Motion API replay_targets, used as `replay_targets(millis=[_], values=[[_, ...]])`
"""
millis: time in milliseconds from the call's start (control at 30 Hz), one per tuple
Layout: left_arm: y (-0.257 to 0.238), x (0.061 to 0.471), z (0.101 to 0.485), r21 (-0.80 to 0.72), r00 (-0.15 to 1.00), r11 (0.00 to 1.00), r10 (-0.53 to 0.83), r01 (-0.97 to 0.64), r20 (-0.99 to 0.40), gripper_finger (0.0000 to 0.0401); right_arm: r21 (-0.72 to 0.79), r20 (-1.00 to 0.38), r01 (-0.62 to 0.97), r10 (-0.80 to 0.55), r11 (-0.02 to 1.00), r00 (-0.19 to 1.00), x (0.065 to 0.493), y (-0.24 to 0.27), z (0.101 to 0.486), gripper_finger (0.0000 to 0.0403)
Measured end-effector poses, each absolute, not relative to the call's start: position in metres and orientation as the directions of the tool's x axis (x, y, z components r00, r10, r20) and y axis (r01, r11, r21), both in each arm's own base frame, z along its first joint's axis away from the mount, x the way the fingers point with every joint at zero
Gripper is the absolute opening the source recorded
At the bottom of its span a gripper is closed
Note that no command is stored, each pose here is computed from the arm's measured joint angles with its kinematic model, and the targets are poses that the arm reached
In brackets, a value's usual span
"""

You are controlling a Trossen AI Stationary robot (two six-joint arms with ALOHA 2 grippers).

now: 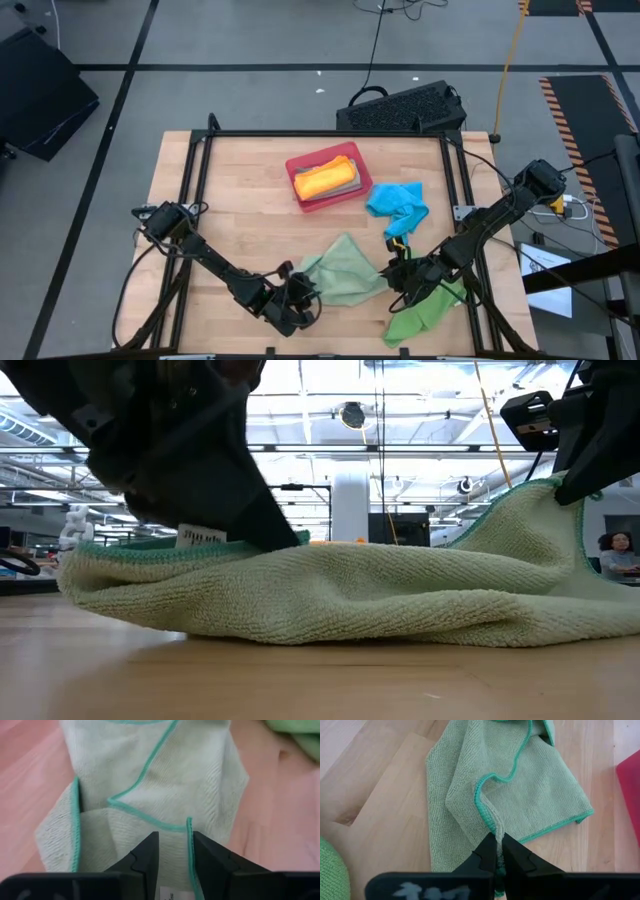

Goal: Fold microfiber towels
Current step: Fold the light green microfiber cloth

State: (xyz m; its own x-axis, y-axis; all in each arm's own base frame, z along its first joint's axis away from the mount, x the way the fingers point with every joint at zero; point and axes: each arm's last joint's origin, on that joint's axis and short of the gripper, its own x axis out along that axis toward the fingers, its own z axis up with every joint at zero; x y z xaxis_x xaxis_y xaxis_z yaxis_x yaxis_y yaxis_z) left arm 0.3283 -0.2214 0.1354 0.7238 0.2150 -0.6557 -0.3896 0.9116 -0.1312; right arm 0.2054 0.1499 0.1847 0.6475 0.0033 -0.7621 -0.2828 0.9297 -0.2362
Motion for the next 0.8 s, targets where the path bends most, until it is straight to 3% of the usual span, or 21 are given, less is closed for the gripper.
replay_targets(millis=[400,500,633,800], values=[[-0.222,0.334,0.119,-0.043,0.706,0.959,0.175,-0.28,-0.686,0.0113,-0.237,-0.76,-0.283,0.004,0.93,0.649,0.206,0.15,0.185,0.0004],[-0.225,0.334,0.121,0.003,0.739,0.965,0.201,-0.261,-0.643,0.0084,-0.237,-0.76,-0.283,0.004,0.929,0.65,0.206,0.15,0.185,0.0004],[-0.232,0.33,0.13,0.052,0.765,0.976,0.2,-0.214,-0.612,0.0013,-0.239,-0.76,-0.283,0.002,0.929,0.65,0.206,0.15,0.185,0.0004],[-0.23,0.324,0.153,0.097,0.789,0.971,0.236,-0.221,-0.568,0.0008,-0.311,-0.73,-0.236,-0.073,0.921,0.679,0.208,0.145,0.186,0.0004]])
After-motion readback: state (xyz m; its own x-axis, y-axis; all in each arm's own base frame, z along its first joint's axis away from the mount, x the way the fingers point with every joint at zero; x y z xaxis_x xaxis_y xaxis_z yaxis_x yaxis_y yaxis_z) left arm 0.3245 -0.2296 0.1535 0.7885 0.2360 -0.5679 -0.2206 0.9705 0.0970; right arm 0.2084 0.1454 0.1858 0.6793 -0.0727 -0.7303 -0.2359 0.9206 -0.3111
